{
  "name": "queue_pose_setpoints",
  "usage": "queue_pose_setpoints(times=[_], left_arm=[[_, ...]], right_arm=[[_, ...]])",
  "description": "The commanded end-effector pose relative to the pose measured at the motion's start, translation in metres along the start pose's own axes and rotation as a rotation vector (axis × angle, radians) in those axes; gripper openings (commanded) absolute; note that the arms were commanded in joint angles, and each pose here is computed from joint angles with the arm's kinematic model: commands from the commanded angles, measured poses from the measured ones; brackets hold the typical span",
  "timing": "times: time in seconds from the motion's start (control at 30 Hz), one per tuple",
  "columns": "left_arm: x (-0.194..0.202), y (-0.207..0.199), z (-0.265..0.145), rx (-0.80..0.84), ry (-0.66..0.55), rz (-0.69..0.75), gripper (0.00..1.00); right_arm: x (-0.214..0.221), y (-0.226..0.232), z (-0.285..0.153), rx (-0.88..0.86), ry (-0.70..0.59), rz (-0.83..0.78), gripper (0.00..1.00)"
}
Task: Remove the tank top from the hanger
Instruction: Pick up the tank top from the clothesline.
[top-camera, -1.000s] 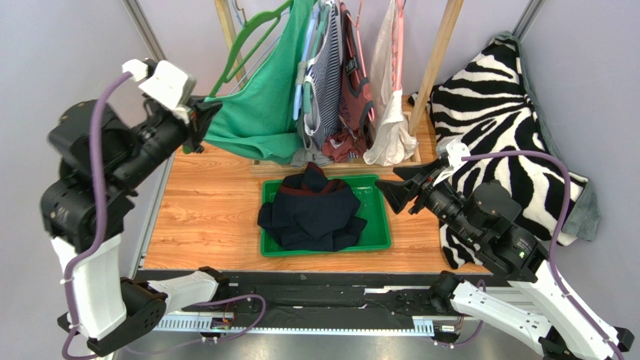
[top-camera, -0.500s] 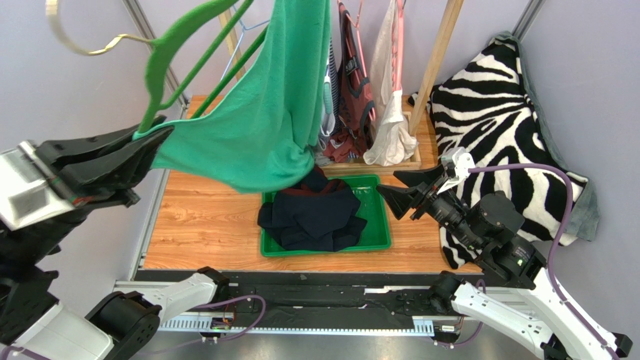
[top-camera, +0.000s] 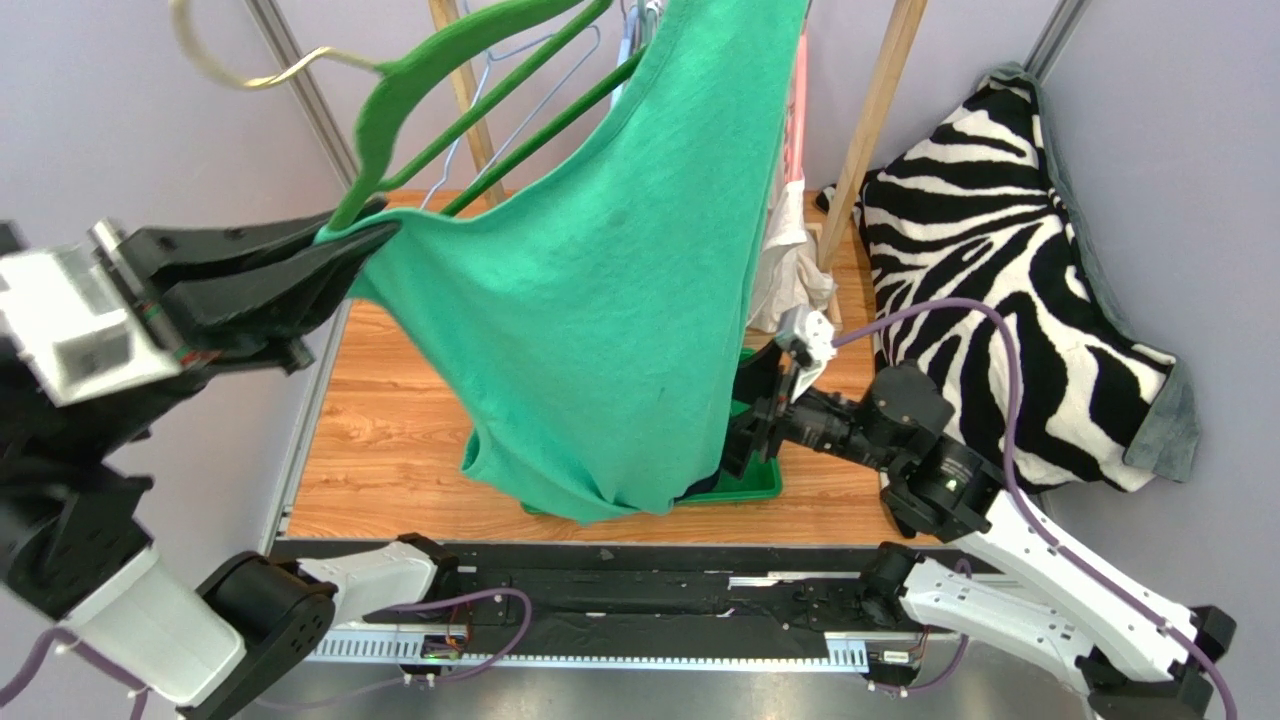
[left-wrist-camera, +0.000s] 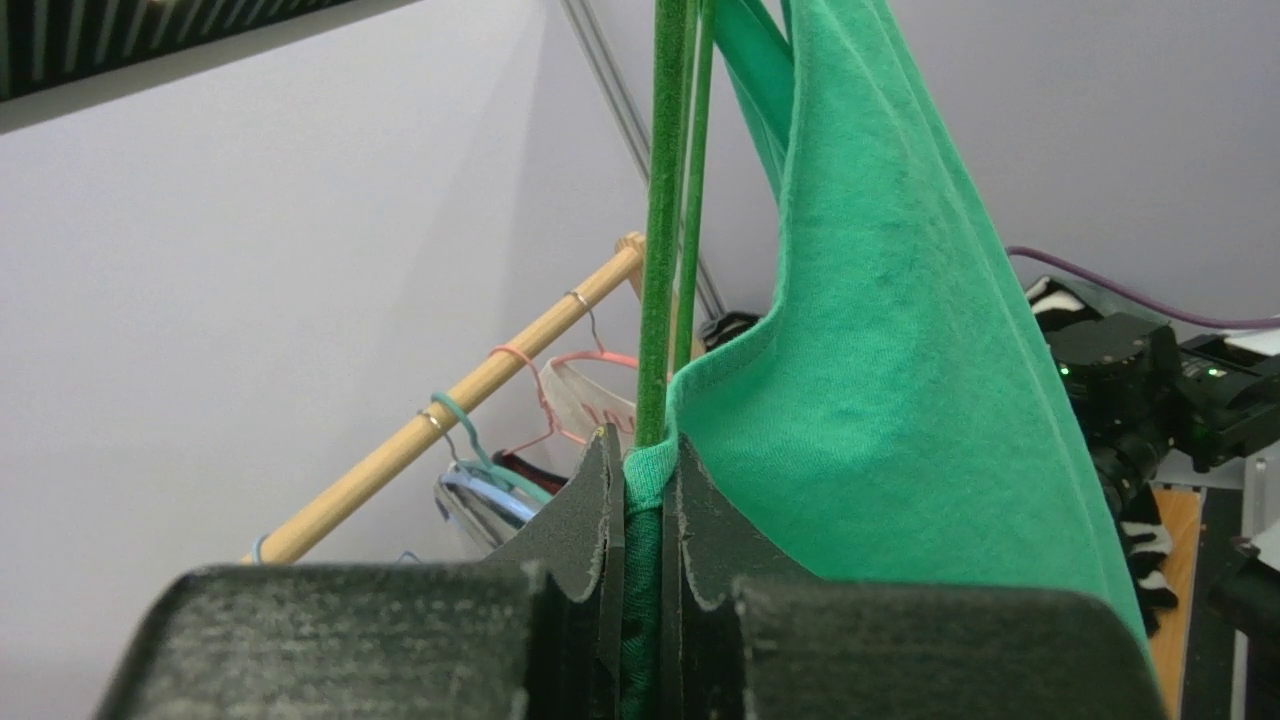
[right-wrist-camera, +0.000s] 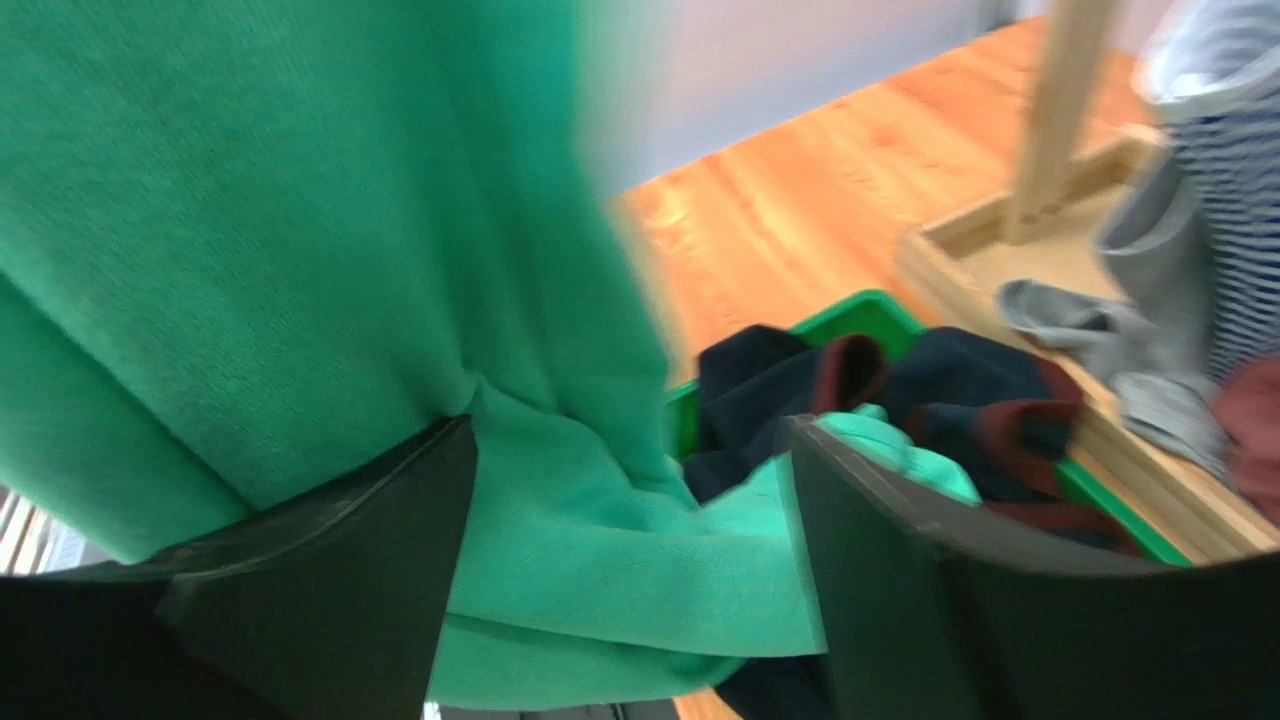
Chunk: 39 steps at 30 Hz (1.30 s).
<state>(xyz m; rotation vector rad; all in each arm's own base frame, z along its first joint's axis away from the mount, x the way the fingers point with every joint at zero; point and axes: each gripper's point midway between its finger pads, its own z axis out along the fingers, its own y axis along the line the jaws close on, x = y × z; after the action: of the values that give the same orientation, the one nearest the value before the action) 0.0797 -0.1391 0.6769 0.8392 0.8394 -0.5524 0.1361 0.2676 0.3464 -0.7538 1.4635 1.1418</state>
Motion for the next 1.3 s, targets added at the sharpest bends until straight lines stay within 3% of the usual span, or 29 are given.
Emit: queue_pose_setpoints(times=[0.0, 0.1, 0.17, 0.2, 0.27, 0.3, 0.37, 0.57, 0.67, 0.7, 0.77, 0.8, 0.87, 0.9, 1.0, 1.13, 1.27], left_arm=[[0.001, 0.023, 0.028, -0.025, -0.042, 0.082, 0.0], [0.01, 0.031, 0.041, -0.029, -0.031, 0.098, 0.0], [0.013, 0.038, 0.049, -0.042, -0.033, 0.106, 0.0], [0.018, 0.042, 0.054, -0.046, -0.028, 0.114, 0.0], [0.018, 0.048, 0.059, -0.063, -0.036, 0.13, 0.0], [0.019, 0.052, 0.063, -0.073, -0.038, 0.135, 0.0], [0.015, 0.059, 0.065, -0.097, -0.052, 0.149, 0.0], [0.017, 0.058, 0.065, -0.094, -0.047, 0.135, 0.0], [0.024, 0.047, 0.059, -0.059, -0.016, 0.113, 0.0], [0.029, 0.042, 0.053, -0.047, 0.007, 0.098, 0.0], [0.034, 0.033, 0.048, -0.017, 0.029, 0.092, 0.0], [0.043, 0.027, 0.043, -0.001, 0.06, 0.079, 0.0], [0.053, 0.019, 0.038, 0.031, 0.091, 0.082, 0.0], [0.066, 0.014, 0.034, 0.044, 0.13, 0.064, 0.0], [0.093, 0.002, 0.027, 0.079, 0.206, 0.036, 0.0], [0.122, -0.011, 0.018, 0.122, 0.279, 0.011, 0.0], [0.141, -0.018, 0.014, 0.137, 0.323, -0.028, 0.0]], right_arm=[[-0.008, 0.04, 0.008, -0.169, -0.042, -0.096, 0.84], [-0.009, 0.037, 0.016, -0.153, -0.07, -0.147, 0.82], [-0.014, 0.025, 0.023, -0.091, -0.081, -0.172, 0.64], [-0.02, 0.017, 0.028, -0.051, -0.087, -0.187, 0.37], [-0.035, -0.017, 0.03, 0.142, -0.117, -0.229, 0.04], [-0.052, -0.029, 0.028, 0.231, -0.15, -0.233, 0.0], [-0.071, -0.055, 0.021, 0.387, -0.184, -0.304, 0.0], [-0.111, -0.058, -0.005, 0.473, -0.313, -0.333, 0.0], [-0.088, -0.055, -0.01, 0.438, -0.255, -0.308, 0.0], [-0.069, -0.059, -0.01, 0.442, -0.184, -0.302, 0.02], [-0.051, -0.064, -0.02, 0.467, -0.132, -0.281, 0.1], [-0.038, -0.068, -0.025, 0.483, -0.087, -0.266, 0.24], [-0.03, -0.077, -0.039, 0.548, -0.071, -0.25, 0.4], [-0.032, -0.078, -0.052, 0.572, -0.077, -0.243, 0.53], [-0.047, -0.084, -0.077, 0.656, -0.118, -0.235, 0.69], [-0.088, -0.077, -0.112, 0.703, -0.238, -0.235, 0.75], [-0.126, -0.052, -0.113, 0.59, -0.35, -0.27, 0.78]])
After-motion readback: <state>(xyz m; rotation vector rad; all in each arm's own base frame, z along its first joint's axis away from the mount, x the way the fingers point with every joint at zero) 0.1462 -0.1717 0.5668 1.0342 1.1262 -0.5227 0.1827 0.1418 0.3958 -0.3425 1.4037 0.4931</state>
